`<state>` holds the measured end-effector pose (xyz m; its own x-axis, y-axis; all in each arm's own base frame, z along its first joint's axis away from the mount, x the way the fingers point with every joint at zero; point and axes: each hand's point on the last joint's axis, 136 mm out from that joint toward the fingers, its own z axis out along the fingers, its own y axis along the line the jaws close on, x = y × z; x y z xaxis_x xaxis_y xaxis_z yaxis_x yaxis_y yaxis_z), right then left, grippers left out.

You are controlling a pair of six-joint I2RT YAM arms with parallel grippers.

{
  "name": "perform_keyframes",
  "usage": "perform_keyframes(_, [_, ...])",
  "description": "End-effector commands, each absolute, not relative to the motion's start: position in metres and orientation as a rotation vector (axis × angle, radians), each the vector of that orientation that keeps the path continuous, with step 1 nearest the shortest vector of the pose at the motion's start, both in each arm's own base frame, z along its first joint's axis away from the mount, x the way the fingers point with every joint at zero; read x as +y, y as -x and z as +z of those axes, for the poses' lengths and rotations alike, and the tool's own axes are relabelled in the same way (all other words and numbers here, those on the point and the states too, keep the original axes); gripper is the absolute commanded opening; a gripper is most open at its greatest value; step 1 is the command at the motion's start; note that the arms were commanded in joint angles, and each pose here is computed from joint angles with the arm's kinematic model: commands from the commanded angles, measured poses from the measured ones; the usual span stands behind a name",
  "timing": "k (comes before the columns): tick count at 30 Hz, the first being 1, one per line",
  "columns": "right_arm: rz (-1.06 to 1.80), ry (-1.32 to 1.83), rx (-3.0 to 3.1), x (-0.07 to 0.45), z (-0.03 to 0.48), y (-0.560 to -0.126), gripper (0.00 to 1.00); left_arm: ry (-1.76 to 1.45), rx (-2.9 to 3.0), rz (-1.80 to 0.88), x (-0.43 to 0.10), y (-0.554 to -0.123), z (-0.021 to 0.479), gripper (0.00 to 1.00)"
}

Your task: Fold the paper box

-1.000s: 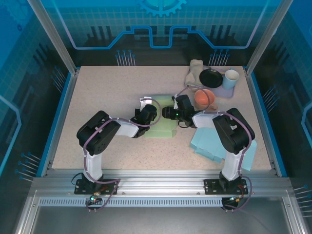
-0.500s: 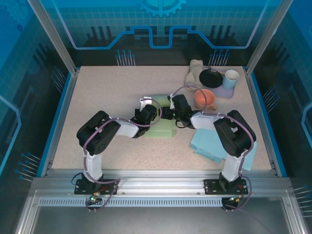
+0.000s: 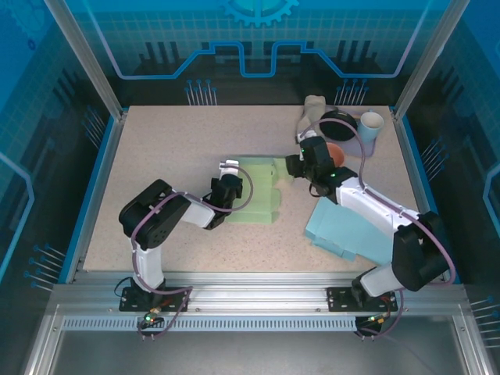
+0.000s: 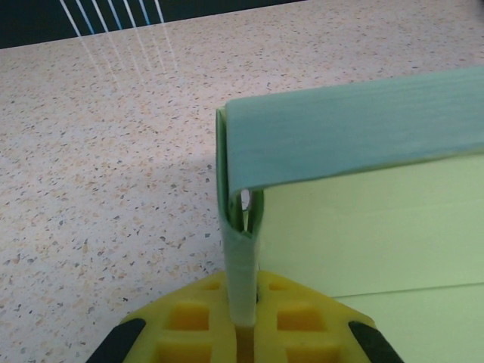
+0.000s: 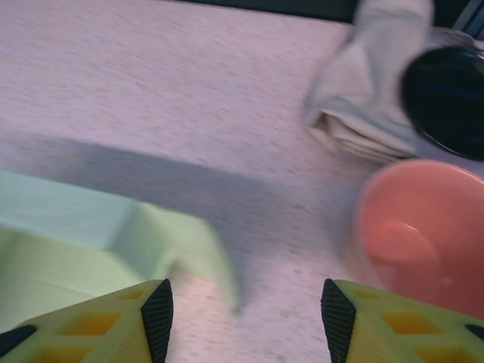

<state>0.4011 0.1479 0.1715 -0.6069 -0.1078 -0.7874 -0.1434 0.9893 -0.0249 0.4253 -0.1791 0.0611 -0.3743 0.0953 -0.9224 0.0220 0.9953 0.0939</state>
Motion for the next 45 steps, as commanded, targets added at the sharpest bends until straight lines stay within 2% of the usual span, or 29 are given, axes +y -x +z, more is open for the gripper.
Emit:
perform_keyframes(1, [-0.102,0.163,2.392,0.11,0.133,-0.397,0.57,-0.192,1.988,0.062,-0.182,-0.414,0.049,0.09])
perform_keyframes(7, [-0.005,0.085,2.455,0.093,0.102,-0.409,0.57,-0.19,1.979,0.05,-0.182,-0.413,0.05,0.08])
perform_keyframes(11, [0.106,0.157,2.473,0.113,0.097,-0.413,0.57,-0.192,1.979,0.047,-0.183,-0.413,0.05,0.08])
perform_keyframes(19, [0.148,0.258,2.477,0.136,0.091,-0.412,0.57,-0.189,1.98,0.049,-0.182,-0.413,0.049,0.08])
perform_keyframes(28, [0.313,0.51,2.39,0.182,0.11,-0.405,0.56,-0.185,1.979,0.048,-0.182,-0.413,0.05,0.08])
perform_keyframes(39, [0.299,0.726,2.395,0.212,0.102,-0.393,0.56,-0.179,1.983,0.051,-0.181,-0.413,0.049,0.08])
perform_keyframes(45, [0.214,0.775,2.488,0.201,0.093,-0.385,0.56,-0.181,1.987,0.053,-0.181,-0.414,0.05,0.08])
